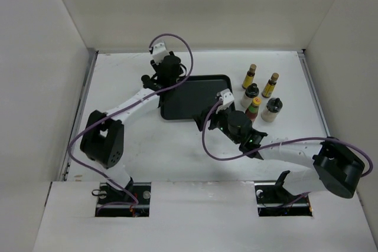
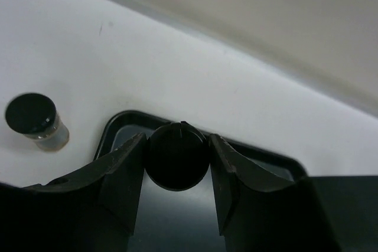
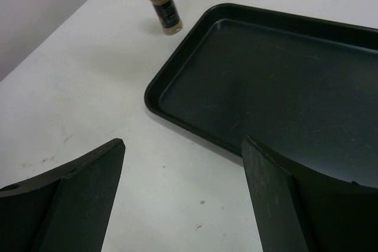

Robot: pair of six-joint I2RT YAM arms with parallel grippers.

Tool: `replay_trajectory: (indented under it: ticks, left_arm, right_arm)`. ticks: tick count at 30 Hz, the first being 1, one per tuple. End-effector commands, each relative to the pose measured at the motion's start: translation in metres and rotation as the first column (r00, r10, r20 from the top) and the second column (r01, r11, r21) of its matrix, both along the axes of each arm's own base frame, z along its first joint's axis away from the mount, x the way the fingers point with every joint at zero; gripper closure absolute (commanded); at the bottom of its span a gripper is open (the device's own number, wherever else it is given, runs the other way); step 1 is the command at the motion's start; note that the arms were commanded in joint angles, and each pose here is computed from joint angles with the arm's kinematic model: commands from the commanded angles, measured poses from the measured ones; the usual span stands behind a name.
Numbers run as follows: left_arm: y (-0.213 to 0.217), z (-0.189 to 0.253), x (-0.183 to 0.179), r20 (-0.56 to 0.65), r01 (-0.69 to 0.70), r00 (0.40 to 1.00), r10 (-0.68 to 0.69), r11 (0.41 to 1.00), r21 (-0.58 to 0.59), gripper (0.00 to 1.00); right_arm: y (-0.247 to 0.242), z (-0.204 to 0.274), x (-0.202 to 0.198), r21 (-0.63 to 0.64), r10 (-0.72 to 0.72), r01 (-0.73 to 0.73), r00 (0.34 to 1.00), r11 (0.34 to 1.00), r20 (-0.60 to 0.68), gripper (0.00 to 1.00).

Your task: Organize the condiment bottles

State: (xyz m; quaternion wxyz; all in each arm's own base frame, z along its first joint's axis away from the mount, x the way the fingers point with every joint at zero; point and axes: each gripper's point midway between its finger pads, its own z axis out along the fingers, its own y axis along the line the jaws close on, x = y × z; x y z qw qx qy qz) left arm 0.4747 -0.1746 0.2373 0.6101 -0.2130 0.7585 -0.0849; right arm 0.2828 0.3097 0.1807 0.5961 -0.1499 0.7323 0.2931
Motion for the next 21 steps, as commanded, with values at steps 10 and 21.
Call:
replay_trajectory:
  ticks: [10,21]
  left_arm:
    - [-0.014,-0.043,0.023,-0.04,-0.001,0.999,0.004,0.997,0.071,0.73]
    - [0.002,-0.078,0.035,-0.086,-0.031,0.995,0.043,0.99,0.138,0.72]
  right_arm:
    - [-0.01,0.022,0.011,0.085,-0.059,0.057,0.998,0.995,0.029,0.12]
    - [-0.01,0.021,0.011,0.082,-0.059,0.057,0.998,0.995,0.029,0.12]
